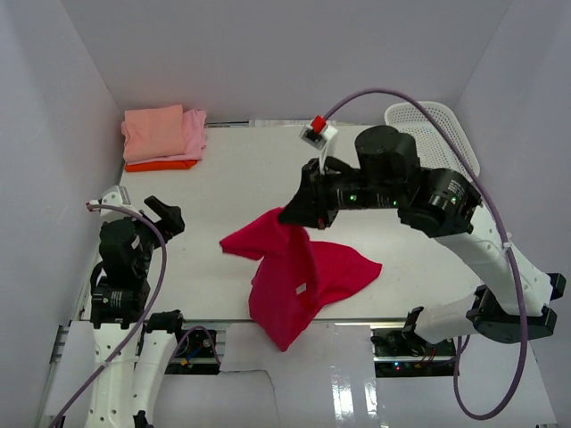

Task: Fold and stack the t-shirts
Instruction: Move the tshirt to the center of the board, then flatten out the tshirt

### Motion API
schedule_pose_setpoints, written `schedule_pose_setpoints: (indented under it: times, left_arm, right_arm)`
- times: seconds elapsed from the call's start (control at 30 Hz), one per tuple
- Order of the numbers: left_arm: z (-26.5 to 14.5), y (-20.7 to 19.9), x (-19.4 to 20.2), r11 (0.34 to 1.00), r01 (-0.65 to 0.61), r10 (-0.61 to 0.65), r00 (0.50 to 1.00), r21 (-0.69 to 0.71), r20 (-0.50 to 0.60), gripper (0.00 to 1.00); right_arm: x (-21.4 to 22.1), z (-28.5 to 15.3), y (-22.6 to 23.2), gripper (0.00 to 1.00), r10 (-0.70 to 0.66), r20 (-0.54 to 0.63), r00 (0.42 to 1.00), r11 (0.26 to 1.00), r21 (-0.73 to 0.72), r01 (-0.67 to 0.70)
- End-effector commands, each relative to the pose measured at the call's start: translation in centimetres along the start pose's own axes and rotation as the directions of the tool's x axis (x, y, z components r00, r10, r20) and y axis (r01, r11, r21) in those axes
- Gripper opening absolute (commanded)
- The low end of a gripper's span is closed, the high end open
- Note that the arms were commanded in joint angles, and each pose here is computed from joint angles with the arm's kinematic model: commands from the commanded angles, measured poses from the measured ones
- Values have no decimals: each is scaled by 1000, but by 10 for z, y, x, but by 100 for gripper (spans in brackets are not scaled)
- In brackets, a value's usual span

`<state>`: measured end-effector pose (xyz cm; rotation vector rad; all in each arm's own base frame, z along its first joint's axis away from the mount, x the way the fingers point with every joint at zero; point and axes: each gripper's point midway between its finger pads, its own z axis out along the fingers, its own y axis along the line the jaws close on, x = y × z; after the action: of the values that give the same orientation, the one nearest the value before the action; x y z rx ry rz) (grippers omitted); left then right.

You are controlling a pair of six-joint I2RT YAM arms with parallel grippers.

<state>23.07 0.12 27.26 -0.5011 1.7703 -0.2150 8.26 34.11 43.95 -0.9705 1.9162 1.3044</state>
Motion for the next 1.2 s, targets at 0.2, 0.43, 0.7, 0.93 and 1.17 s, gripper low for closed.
schedule_pose_setpoints:
  times: [0.2, 0.43, 0.7, 0.93, 1.17]
  left_arm:
    - [3, -46, 11, 968, -36, 59, 994, 248, -87, 98]
    - [8, -55, 17, 951, -62, 101, 988, 303, -117, 98]
    - [5, -66, 16, 929, -65, 116, 986, 364, -120, 98]
    - [10, -74, 30, 903, -60, 147, 974, 426, -174, 98]
    - [2, -76, 17, 890, -121, 181, 979, 441, -97, 98]
  right_arm:
    - [7, 7, -150, 8, 117, -12, 993, 913, 395, -103]
    - [66, 25, -274, 8, 302, -50, 952, 820, 523, -232]
    - [83, 32, -379, 8, 424, -21, 905, 743, 580, -334]
    - [84, 37, -475, 8, 510, 15, 860, 648, 651, -396]
    - [102, 18, -539, 8, 594, 118, 796, 538, 676, -502]
